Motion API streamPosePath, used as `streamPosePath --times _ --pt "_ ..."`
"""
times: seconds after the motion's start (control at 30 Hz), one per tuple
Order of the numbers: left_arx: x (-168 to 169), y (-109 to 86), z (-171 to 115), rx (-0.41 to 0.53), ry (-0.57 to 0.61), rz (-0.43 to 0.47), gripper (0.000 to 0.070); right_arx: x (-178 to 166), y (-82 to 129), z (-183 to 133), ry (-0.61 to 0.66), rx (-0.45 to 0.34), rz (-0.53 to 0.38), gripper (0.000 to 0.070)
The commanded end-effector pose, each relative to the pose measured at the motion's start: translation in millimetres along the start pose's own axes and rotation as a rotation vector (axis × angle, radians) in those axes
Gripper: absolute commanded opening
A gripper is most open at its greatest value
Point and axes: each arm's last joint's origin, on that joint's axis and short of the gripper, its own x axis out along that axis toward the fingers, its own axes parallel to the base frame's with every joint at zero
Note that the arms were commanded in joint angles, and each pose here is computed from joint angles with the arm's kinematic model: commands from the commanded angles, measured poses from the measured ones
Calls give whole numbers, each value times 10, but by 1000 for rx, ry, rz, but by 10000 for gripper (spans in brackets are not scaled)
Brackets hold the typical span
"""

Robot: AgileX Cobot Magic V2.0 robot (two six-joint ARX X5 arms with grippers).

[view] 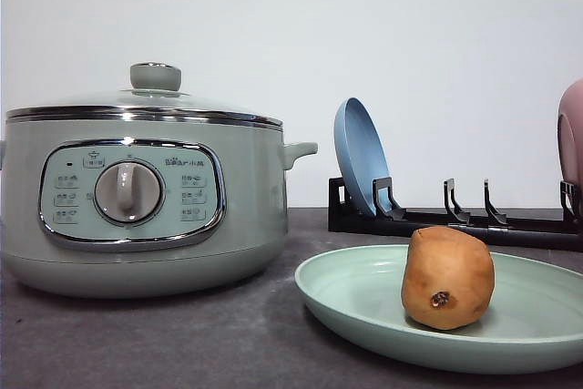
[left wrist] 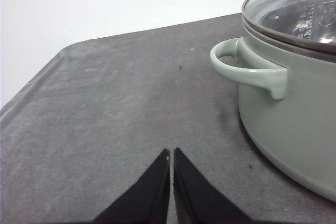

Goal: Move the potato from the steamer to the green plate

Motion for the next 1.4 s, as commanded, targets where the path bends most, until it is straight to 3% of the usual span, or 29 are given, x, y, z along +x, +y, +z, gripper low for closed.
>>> streamPosePath --times 0.0,1.37 --pt "19 -11 -68 -2 23 2 3 3 2 -12 2 13 3 0" --pt "19 -11 -68 -2 23 2 3 3 2 -12 2 13 3 0"
